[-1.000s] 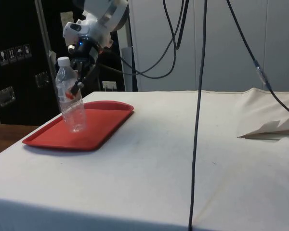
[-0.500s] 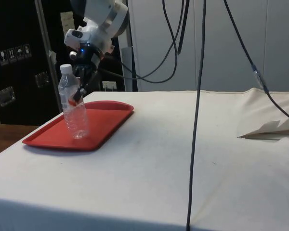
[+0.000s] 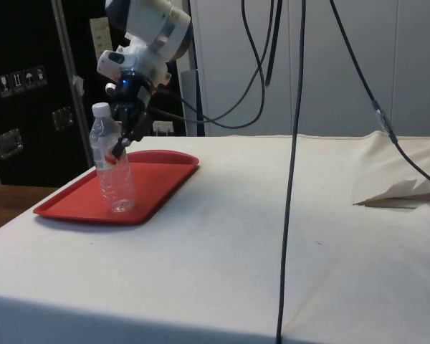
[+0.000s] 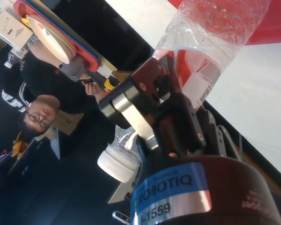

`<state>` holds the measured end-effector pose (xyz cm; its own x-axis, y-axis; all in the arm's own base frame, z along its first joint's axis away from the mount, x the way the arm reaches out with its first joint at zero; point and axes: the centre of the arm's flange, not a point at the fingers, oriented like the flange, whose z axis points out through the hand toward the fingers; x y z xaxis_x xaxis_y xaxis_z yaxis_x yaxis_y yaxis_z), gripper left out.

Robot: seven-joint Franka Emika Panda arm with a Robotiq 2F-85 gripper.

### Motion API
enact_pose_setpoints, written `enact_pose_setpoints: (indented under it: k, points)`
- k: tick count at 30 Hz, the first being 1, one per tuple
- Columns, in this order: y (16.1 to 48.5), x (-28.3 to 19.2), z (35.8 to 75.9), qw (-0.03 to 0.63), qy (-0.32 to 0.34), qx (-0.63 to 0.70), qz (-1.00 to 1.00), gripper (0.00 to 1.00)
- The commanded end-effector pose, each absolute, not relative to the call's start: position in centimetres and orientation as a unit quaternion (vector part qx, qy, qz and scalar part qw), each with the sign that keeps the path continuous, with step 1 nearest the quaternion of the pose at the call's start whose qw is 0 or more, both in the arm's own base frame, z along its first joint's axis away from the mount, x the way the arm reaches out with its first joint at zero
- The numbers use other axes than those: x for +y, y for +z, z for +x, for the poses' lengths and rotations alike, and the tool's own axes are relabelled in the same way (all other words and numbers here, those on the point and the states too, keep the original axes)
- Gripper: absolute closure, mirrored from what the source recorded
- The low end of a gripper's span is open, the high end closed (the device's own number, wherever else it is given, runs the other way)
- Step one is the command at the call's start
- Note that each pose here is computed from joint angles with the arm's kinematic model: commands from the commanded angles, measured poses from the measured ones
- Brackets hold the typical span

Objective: Place the bottle upright on the tray.

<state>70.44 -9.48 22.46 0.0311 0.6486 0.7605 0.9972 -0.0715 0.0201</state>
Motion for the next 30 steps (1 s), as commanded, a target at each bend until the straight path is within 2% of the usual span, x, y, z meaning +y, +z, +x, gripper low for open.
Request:
enact_pose_setpoints:
  k: [1,30]
  points:
    - [22.52,-9.50,70.50,0.276,-0.313,-0.622,-0.662,0.66]
    - [22.42,-9.40,70.31,0.285,-0.313,-0.621,-0.660,0.66]
